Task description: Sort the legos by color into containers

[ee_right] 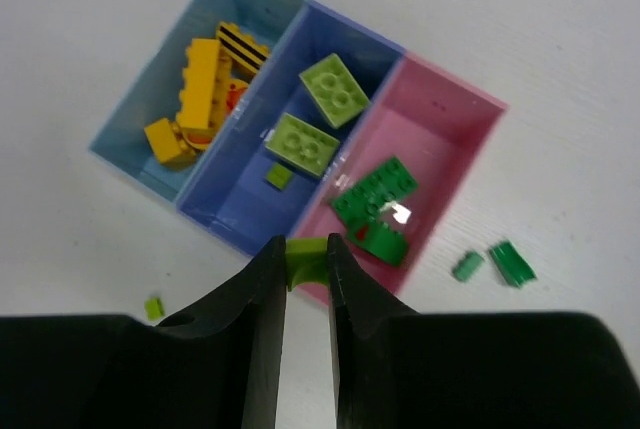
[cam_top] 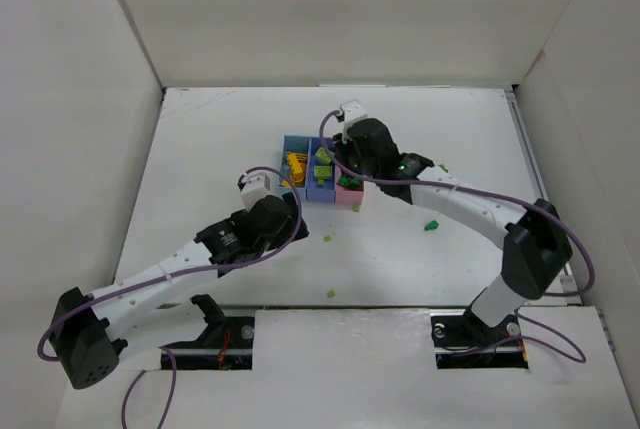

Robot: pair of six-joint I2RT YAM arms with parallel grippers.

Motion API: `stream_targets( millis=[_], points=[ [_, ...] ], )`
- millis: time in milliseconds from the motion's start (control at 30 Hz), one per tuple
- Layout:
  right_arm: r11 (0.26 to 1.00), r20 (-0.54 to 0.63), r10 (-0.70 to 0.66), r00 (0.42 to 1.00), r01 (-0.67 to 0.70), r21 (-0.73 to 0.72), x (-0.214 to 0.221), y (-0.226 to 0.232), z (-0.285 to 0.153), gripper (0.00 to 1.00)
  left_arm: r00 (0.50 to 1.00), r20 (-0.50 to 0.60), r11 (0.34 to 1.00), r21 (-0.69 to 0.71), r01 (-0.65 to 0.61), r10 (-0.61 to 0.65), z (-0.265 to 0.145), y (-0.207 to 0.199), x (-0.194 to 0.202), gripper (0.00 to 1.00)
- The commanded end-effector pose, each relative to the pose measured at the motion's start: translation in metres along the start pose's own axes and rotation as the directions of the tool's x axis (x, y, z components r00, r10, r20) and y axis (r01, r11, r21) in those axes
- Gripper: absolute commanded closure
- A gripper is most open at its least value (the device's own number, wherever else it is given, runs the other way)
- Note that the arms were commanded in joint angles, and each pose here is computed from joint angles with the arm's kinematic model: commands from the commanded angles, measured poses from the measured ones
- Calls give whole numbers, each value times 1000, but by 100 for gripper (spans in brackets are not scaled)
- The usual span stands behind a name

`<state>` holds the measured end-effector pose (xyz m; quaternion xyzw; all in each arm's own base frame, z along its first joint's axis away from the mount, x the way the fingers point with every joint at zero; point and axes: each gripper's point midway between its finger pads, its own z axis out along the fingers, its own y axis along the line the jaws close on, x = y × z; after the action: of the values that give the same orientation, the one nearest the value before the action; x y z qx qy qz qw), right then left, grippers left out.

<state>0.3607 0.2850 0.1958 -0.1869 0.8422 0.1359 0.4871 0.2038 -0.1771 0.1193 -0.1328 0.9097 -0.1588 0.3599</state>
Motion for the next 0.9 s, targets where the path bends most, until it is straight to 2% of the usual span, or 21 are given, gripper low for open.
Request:
stream_targets(
  millis=[0,33,133,167,200,300,400,567,667,767,867],
  points=[
    [995,14,-74,997,75,-71,-11,28,26,81,1000,-4,1000,-22,17,-17,5,4,6,0],
    [993,30,-74,997,76,-92,-21,37,29,81,1000,1,1000,-14,21,-21,5,2,5,0],
    [992,1,-81,997,81,-98,-13,43,48,72,999,-3,999,-21,36,-36,7,2,6,1],
    [992,11,-79,997,79,-99,-18,44,50,62,999,-3,999,-21,36,-36,7,2,6,1],
    [992,0,-81,997,81,-98,-14,44,54,58,999,-3,999,-21,36,-36,9,3,8,3],
    [988,10,-88,996,88,-126,-18,50,53,50,999,5,999,-7,43,-43,9,0,5,4],
    [987,38,-81,996,85,-140,-30,51,41,45,999,4,999,-9,42,-42,13,0,8,5],
    [993,112,-61,992,73,-98,-60,41,15,44,1000,-16,999,-43,24,-25,26,4,17,9],
    [993,131,-56,990,70,-100,-61,36,-6,44,1000,-5,999,-48,25,-25,33,-1,15,12],
    [996,110,-63,992,69,-49,-42,19,-20,44,1000,-3,998,-64,-7,7,43,-2,16,17],
    [998,76,-53,996,51,20,-22,-1,-40,44,1000,4,997,-76,-21,21,51,-7,14,17]
  ],
)
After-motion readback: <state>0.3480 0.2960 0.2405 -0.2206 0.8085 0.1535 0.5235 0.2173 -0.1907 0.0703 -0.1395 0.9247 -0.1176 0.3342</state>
